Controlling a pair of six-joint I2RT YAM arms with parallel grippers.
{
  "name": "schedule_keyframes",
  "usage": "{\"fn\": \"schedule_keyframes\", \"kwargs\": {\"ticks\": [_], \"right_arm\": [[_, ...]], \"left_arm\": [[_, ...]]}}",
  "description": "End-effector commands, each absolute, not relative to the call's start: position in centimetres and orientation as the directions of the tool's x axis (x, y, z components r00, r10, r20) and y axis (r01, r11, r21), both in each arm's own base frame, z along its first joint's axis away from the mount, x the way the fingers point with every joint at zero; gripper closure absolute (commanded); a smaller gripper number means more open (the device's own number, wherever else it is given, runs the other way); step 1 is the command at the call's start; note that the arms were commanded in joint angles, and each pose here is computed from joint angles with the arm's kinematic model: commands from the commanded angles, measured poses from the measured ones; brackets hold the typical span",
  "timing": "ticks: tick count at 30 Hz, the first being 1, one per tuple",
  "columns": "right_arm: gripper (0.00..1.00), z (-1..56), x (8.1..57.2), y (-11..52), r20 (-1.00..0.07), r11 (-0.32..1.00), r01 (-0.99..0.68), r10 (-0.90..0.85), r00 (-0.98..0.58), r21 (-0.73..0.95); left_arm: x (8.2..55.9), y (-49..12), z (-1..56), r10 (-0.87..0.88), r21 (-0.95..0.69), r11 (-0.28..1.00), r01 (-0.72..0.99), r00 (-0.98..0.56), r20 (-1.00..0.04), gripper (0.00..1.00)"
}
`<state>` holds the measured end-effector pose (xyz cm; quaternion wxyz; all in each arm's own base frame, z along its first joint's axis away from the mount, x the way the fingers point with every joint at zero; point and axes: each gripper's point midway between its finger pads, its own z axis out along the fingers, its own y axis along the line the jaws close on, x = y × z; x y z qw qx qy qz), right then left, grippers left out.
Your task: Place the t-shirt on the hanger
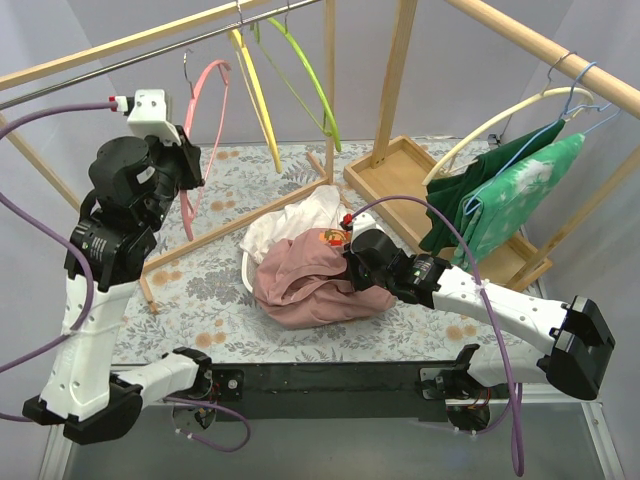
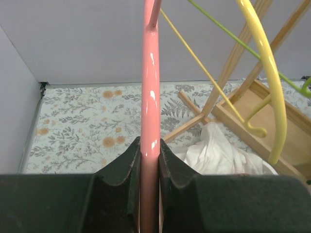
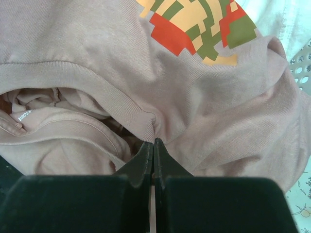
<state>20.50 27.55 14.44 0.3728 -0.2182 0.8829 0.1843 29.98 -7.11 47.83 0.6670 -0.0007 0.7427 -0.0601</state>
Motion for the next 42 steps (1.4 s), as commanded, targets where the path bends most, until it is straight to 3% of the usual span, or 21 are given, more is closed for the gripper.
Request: {"fn": "schedule_keyframes", "kwargs": {"ticks": [1,16,20,27,42], "right_arm": [[0.99,16.4,21.6,28.1,-0.78,0.832,-0.536,-0.239,-0.578,0.143],[0.99,16.8,21.9,28.0,-0.782,0.832,-0.541,-0.251,-0.571,0.128],[0.99,17.4,22.2,27.4,-0.786,0.841,-0.529,-0.251,-0.566,0.112],[0.99,17.4,22.3,26.3,-0.781,0.861,-0.502,-0.257,-0.569,0.082],[0.99,18.4,23.3,24.2,-0.802,0.908,-0.413,-0.197,-0.564,0.067]], "left_arm": [[28.5,-7.0,47.8,-0.059,-0.07,0.99,0.119,-0.087,-0.994,1.0],[24.3,-7.4,41.1,-0.103,-0.141,0.973,0.185,-0.2,-0.974,1.0],[22.0,-7.6,38.5,0.016,-0.048,0.958,0.282,-0.218,-0.976,1.0],[15.7,-11.8,33.8,0.221,0.032,0.742,0.67,-0.198,-0.955,1.0],[11.8,-14.1,31.1,0.371,0.113,0.494,0.862,-0.091,-0.924,1.0]]}}
